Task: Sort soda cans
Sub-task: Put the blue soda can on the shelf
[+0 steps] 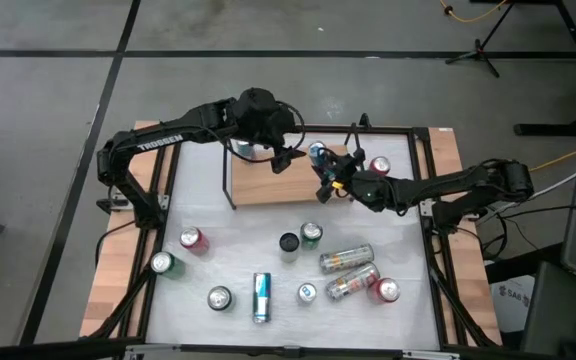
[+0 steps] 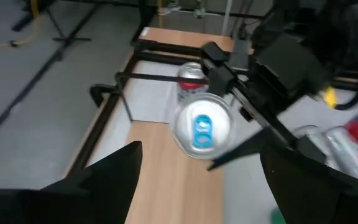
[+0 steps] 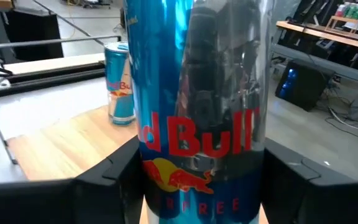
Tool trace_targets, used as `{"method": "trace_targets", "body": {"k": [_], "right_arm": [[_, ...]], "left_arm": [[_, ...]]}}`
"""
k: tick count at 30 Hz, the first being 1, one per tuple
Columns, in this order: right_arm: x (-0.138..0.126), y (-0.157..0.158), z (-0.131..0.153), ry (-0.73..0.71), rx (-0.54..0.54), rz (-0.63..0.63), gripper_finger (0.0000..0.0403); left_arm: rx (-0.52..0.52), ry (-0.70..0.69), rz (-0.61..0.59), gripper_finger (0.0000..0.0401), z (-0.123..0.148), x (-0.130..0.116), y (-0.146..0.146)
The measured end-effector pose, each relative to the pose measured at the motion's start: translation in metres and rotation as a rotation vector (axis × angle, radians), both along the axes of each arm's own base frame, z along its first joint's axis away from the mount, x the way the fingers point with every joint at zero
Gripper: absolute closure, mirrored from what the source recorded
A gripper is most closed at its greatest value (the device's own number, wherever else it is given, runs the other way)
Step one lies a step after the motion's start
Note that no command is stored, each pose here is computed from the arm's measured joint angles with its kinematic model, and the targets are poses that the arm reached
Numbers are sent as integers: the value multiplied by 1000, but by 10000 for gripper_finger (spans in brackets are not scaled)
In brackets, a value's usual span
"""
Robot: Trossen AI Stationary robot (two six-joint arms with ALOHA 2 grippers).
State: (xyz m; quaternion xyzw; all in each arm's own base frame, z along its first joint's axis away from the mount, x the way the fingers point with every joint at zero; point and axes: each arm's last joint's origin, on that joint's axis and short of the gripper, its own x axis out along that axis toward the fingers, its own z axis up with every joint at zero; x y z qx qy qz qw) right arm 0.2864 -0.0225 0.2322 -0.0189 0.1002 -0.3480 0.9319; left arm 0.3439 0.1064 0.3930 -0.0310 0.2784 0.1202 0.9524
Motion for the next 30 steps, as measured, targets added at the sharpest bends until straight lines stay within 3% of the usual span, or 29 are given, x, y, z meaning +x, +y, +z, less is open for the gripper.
{"method": "trace_targets", "body": {"k": [15,30], "right_arm": [[2,0,3,-55,0,2,175],[3,0,4,-71,8,32,175]], "left_arm": [[36,-64,65,85,4,12,-25],[46,-37,122,85,-29,47,-22]]}}
